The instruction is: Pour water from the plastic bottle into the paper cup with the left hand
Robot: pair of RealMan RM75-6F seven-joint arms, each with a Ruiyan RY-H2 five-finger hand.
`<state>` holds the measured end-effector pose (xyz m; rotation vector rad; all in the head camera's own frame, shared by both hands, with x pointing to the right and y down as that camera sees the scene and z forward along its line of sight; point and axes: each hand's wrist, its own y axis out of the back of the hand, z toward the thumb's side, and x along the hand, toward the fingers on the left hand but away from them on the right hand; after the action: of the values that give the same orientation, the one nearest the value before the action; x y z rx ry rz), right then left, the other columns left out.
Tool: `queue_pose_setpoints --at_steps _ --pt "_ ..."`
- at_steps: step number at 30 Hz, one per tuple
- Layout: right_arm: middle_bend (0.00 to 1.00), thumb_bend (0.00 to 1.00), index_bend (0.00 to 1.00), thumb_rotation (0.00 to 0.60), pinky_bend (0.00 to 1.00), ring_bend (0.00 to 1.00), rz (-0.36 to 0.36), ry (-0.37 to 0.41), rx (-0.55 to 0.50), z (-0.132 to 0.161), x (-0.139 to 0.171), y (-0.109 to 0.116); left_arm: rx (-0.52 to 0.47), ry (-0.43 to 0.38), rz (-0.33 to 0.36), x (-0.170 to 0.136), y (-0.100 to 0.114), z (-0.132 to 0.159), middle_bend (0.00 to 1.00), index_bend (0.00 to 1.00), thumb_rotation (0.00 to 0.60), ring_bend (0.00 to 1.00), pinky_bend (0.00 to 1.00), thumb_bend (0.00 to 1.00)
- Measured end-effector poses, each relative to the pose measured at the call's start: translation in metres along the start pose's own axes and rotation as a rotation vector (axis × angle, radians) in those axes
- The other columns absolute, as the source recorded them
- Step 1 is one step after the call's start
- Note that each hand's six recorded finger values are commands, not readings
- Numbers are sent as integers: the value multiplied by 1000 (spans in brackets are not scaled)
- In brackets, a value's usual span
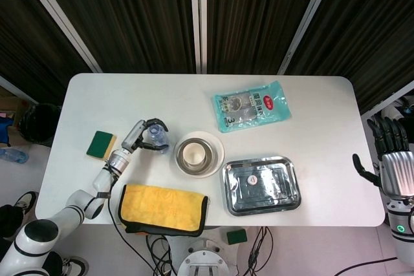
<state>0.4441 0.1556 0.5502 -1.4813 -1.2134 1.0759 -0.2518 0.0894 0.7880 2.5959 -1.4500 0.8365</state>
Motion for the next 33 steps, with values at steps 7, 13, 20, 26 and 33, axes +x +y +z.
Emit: queue_pose_setpoints --at_steps 7,13,20,26,33 --pt "0 359 0 600 0 0 4 -3 3 -1 0 -1 -1 1 -2 1 0 -1 520 546 600 347 450 250" --pt "0 361 0 600 0 0 7 -9 5 -1 0 -1 -2 -3 -5 1 0 0 540 565 600 366 505 311" --pt "0 362 0 600 0 0 11 -15 6 -2 0 -2 -6 -21 1 0 2 3 571 596 600 415 576 311" --pt "0 361 0 600 0 0 15 -16 10 -3 1 -3 -2 -36 11 0 5 7 599 624 600 460 607 311" --pt "0 361 0 600 0 0 16 -17 12 -2 1 -3 53 -66 39 -1 10 12 631 656 600 490 628 314"
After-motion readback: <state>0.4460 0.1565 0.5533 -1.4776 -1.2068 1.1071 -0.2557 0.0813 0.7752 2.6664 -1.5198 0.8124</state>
